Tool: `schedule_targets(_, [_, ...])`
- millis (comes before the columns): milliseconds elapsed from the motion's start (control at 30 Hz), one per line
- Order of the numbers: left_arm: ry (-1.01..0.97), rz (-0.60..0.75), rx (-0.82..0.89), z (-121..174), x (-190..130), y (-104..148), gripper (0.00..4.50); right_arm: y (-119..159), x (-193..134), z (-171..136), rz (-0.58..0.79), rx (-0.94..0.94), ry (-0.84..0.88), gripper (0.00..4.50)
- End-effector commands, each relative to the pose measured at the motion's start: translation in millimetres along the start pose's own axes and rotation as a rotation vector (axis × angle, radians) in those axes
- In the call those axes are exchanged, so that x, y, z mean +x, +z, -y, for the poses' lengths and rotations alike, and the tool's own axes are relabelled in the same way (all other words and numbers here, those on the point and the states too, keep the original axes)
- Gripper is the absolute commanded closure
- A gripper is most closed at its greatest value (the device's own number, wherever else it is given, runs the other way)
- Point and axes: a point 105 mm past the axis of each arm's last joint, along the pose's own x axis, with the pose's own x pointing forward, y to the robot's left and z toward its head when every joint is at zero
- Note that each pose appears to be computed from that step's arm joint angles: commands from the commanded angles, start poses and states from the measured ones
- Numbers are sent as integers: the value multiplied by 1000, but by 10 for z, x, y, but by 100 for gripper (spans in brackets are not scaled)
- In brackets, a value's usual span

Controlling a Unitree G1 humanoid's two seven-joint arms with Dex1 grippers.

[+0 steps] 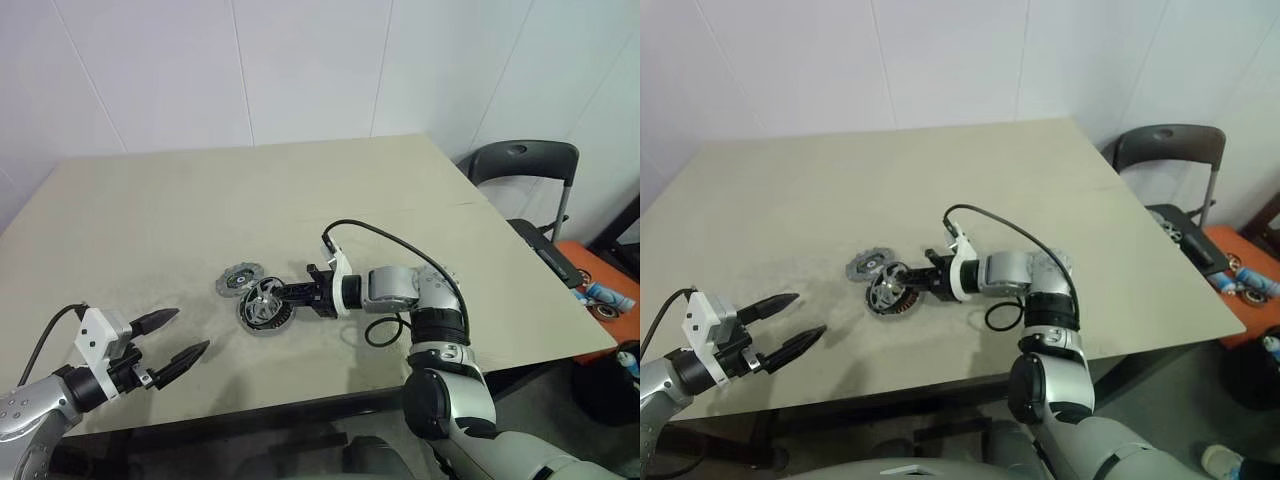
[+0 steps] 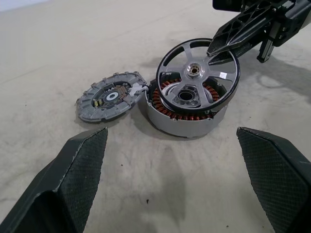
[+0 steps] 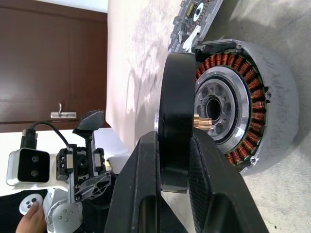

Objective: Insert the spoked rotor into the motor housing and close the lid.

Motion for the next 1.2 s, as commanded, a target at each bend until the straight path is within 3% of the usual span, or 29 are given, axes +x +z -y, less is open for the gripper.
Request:
schedule_targets(33, [10,34,44,-23,-21,117,0,-49,225,-380,-40,-51,106,411])
schedule_targets(1200, [12,39,38,15,15,95,0,-140,458,-647,-76,-49,192,411])
